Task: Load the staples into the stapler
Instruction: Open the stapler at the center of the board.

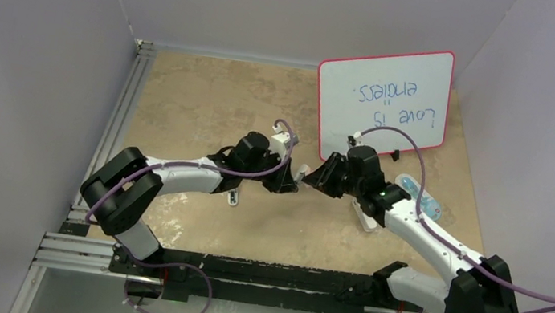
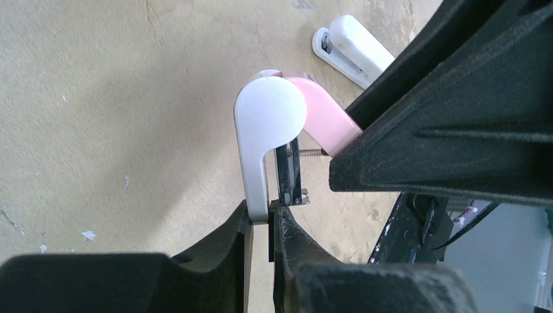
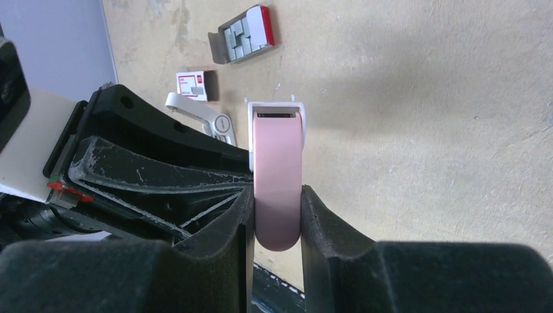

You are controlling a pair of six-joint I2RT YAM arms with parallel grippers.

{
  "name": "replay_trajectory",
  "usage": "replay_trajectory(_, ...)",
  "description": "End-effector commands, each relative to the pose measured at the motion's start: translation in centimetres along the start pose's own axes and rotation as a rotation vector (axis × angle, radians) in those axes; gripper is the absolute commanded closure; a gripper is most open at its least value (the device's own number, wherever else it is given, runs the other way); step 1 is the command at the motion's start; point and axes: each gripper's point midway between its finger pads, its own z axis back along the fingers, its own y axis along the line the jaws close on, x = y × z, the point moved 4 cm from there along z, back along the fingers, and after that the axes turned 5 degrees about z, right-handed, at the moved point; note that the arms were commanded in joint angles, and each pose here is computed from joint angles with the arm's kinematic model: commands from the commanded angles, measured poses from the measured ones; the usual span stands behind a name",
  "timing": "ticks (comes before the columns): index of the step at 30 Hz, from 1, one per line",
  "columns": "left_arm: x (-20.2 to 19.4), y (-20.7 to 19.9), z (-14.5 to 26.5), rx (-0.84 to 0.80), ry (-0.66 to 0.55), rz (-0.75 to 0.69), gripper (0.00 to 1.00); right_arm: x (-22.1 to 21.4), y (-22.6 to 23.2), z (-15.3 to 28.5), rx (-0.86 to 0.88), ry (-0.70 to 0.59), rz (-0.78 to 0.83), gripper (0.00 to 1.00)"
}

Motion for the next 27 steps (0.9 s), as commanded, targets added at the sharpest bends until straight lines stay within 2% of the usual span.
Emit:
replay_trajectory(1,-1.2,-0.1,1.3,-0.013,0.074,-0.074,1.0,4.5,-0.6,1.0,-0.038,-0.15,0.044,0.76)
replay_trajectory(7,-1.7,-0.3,1.8,-0.037,0.074,-0.107,1.0,5.9,-1.1,1.6,-0.028,-0.164,0.063,0.72)
replay_trajectory(21,-2.0,-0.5,2.6,-0.062,0.064,-0.164,1.0,5.7,-1.4,1.9,0.072,-0.144,0.136,0.61)
replay_trajectory(25,-1.4,-1.1,2.4,-0.073,0.044,-0.101,1.0,5.3,-1.3,1.6,0.106,-0.129,0.146,0.5)
replay_trajectory(27,-0.9,-1.4,2.2,-0.067,0.034,-0.053,1.0,5.0,-1.3,1.7,0.126,-0.129,0.159,0.41)
